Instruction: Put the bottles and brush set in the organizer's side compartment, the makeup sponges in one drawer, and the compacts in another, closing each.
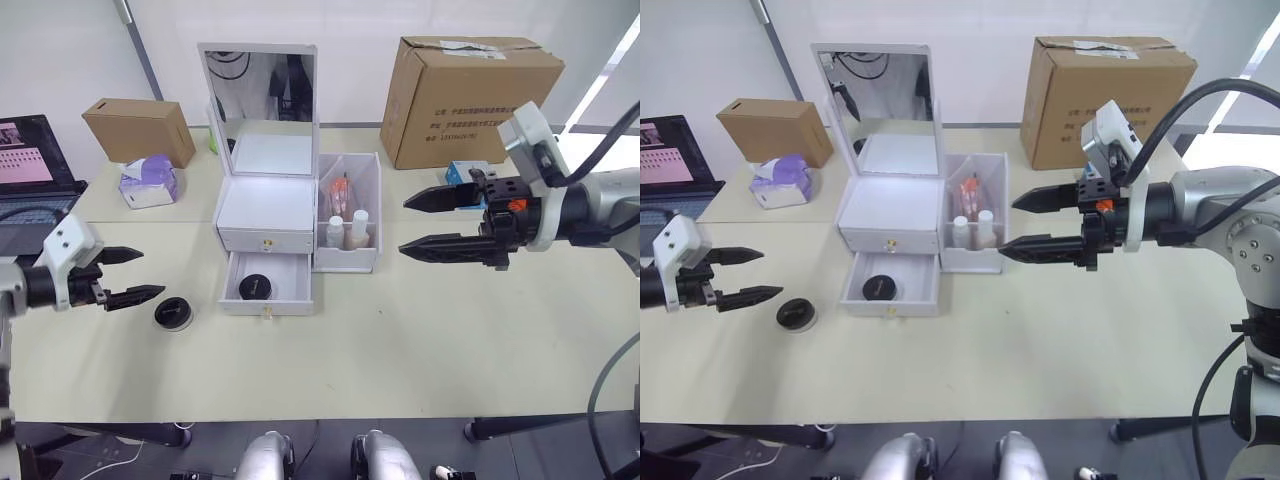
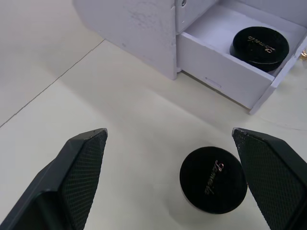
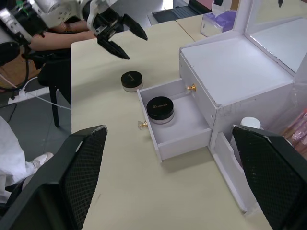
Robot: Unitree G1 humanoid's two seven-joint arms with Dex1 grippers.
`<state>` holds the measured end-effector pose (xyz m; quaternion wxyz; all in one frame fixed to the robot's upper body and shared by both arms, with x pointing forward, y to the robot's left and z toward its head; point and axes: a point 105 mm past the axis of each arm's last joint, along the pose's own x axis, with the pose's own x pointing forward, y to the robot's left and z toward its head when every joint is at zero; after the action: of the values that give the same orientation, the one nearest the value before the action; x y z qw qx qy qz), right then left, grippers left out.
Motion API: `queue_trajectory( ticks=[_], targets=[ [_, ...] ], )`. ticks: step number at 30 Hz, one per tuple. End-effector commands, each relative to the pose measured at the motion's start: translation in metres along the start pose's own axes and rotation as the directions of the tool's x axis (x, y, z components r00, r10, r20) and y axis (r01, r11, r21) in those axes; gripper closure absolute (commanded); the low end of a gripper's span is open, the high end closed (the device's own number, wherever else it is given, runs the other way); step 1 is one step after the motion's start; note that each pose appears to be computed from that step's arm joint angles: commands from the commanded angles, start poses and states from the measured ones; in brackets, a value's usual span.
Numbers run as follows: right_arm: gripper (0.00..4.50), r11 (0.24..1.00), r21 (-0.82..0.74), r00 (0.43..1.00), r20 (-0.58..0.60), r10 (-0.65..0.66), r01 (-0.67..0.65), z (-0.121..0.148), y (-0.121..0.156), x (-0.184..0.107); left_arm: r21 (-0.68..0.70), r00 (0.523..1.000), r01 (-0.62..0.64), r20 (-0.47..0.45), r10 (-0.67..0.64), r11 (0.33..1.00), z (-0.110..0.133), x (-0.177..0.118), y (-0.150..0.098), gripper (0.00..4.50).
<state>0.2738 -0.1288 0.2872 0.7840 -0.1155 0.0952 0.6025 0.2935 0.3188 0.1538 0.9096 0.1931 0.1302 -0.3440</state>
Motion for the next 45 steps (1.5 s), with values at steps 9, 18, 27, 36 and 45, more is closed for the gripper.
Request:
queue_trajectory(
  ticks=[9,18,27,36,45],
  targets=[
    [0.00,0.999,-0.052,1.000,0.005,-0.002,0.002,0.016,0.002,-0.006,-0.124,0.989,-0.092,0.104,0.105,0.988,-0.025,0.021,-0.026,0.02],
    [0.00,0.999,-0.053,1.000,0.009,-0.009,0.009,0.018,0.003,-0.008,-0.093,0.996,-0.075,0.038,0.079,0.993,-0.040,0.030,-0.034,0.02],
    [0.00,0.999,-0.052,1.000,0.008,-0.015,0.015,0.018,0.003,-0.009,-0.118,0.996,-0.083,0.018,0.086,0.990,-0.049,0.029,-0.029,1.59],
    [0.00,0.999,-0.050,1.000,0.015,-0.016,0.017,0.019,0.002,-0.009,-0.014,0.996,0.019,0.082,-0.018,1.000,0.024,0.005,0.007,1.59],
    [0.00,0.998,-0.046,0.999,0.024,-0.032,0.033,0.018,0.006,-0.009,0.118,0.842,0.538,-0.041,-0.538,0.834,0.080,0.038,-0.075,1.59]
  ],
)
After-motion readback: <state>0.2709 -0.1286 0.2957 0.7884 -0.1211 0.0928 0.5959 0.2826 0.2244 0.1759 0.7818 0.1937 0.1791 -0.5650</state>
